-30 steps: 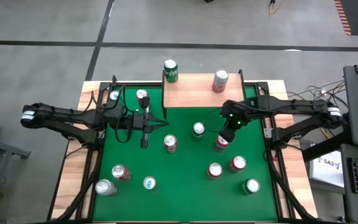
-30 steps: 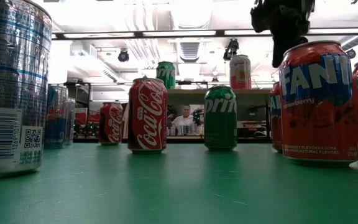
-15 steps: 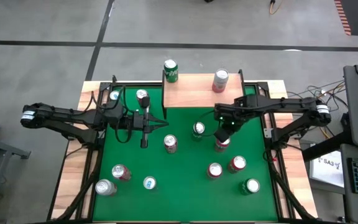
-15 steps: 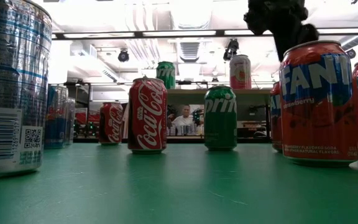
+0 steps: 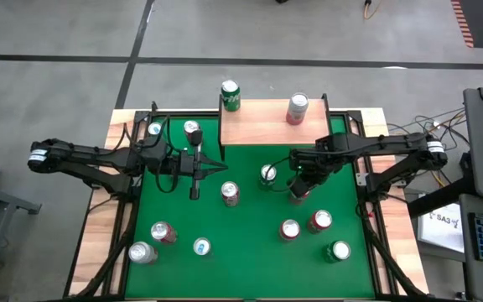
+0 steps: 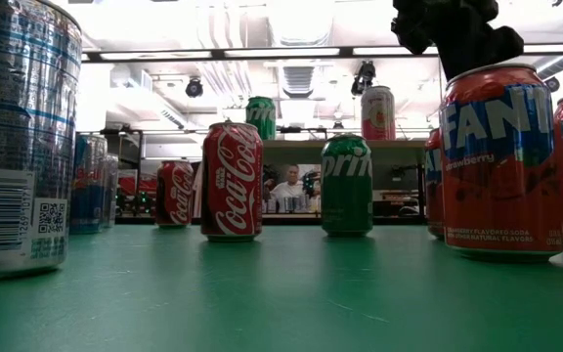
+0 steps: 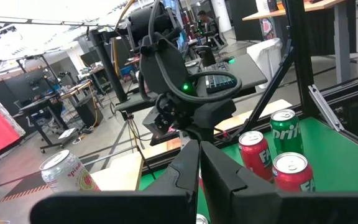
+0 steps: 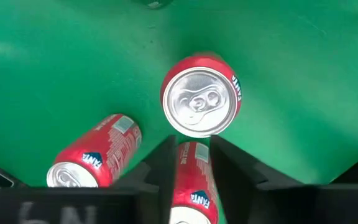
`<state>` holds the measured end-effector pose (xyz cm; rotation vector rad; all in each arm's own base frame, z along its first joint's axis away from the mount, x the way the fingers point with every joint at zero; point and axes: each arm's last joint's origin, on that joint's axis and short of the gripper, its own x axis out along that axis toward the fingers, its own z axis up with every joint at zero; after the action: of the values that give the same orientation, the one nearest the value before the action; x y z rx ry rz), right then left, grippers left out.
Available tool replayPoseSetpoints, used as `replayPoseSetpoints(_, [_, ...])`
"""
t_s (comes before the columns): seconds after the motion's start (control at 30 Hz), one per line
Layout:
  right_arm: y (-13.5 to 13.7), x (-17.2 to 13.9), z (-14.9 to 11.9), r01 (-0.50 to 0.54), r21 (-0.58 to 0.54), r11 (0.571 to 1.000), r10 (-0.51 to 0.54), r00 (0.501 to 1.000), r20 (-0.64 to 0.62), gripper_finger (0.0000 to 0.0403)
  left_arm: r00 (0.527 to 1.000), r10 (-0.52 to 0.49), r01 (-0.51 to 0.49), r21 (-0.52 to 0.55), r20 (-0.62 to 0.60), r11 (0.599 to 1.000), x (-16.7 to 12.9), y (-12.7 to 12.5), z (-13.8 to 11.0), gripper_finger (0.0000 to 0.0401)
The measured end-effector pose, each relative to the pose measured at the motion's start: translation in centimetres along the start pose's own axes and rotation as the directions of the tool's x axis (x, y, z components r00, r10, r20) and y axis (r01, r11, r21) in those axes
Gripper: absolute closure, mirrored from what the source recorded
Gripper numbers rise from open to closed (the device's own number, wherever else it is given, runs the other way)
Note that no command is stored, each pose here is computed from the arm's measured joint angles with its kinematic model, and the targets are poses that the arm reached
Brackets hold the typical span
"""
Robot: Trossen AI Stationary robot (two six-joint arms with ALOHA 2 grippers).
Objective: Place canned beverage on shelf
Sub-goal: Put the top red soda can on the shelf
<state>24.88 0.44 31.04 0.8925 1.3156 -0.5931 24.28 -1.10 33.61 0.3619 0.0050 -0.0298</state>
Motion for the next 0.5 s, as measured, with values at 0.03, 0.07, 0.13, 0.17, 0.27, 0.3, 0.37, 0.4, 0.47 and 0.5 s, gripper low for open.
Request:
replayPoseSetpoints(0.03, [-0.02,0.05,0.00,0.003,0.000,1.000,-0.003,1.000,0.001,0.0285,1.000,0.000,0.000,0.000,0.000,1.000,0.00,0.00,0.00,0.0401])
replayPoseSetpoints(0.07, [-0.05,0.10,0.00,0.005,-0.001,1.000,-0.005,1.000,0.001,0.0266,1.000,0.000,0.000,0.000,-0.001,1.000,0.00,0.00,0.00,0.0401])
replayPoseSetpoints(0.13, [-0.10,0.23,-0.01,0.011,-0.001,1.000,-0.011,1.000,0.001,0.0225,1.000,-0.001,0.001,0.002,-0.002,1.000,0.00,-0.01,-0.02,0.0401])
replayPoseSetpoints(0.17, [-0.13,0.29,-0.02,0.013,0.001,1.000,-0.013,1.000,-0.001,0.0204,1.000,-0.001,0.001,0.005,-0.003,1.000,0.00,-0.01,-0.03,0.0401])
replayPoseSetpoints(0.27, [-0.15,0.40,-0.02,0.014,0.021,1.000,-0.014,1.000,-0.002,0.0147,1.000,-0.001,0.001,0.017,-0.002,1.000,0.00,-0.01,-0.02,0.0401])
replayPoseSetpoints(0.3, [-0.16,0.42,-0.01,0.014,0.032,0.999,-0.014,1.000,-0.002,0.0129,1.000,-0.001,0.001,0.021,-0.003,1.000,0.00,-0.01,-0.02,0.0401])
replayPoseSetpoints(0.37, [-0.20,0.47,0.03,0.015,0.062,0.998,-0.015,1.000,-0.001,0.0101,1.000,-0.001,0.001,0.026,-0.002,1.000,0.00,0.00,-0.02,0.0401])
replayPoseSetpoints(0.4, [-0.22,0.50,0.05,0.015,0.076,0.997,-0.015,1.000,-0.001,0.0090,1.000,0.000,0.000,0.028,-0.002,1.000,0.00,0.00,-0.02,0.0401])
replayPoseSetpoints(0.47, [-0.27,0.53,0.14,0.015,0.101,0.995,-0.015,1.000,0.000,0.0076,1.000,0.001,-0.001,0.030,-0.002,1.000,0.00,0.03,-0.03,0.0401])
replayPoseSetpoints(0.5, [-0.27,0.56,0.15,0.014,0.107,0.994,-0.014,1.000,0.001,0.0071,1.000,0.001,-0.001,0.030,-0.001,1.000,0.00,0.03,-0.02,0.0401])
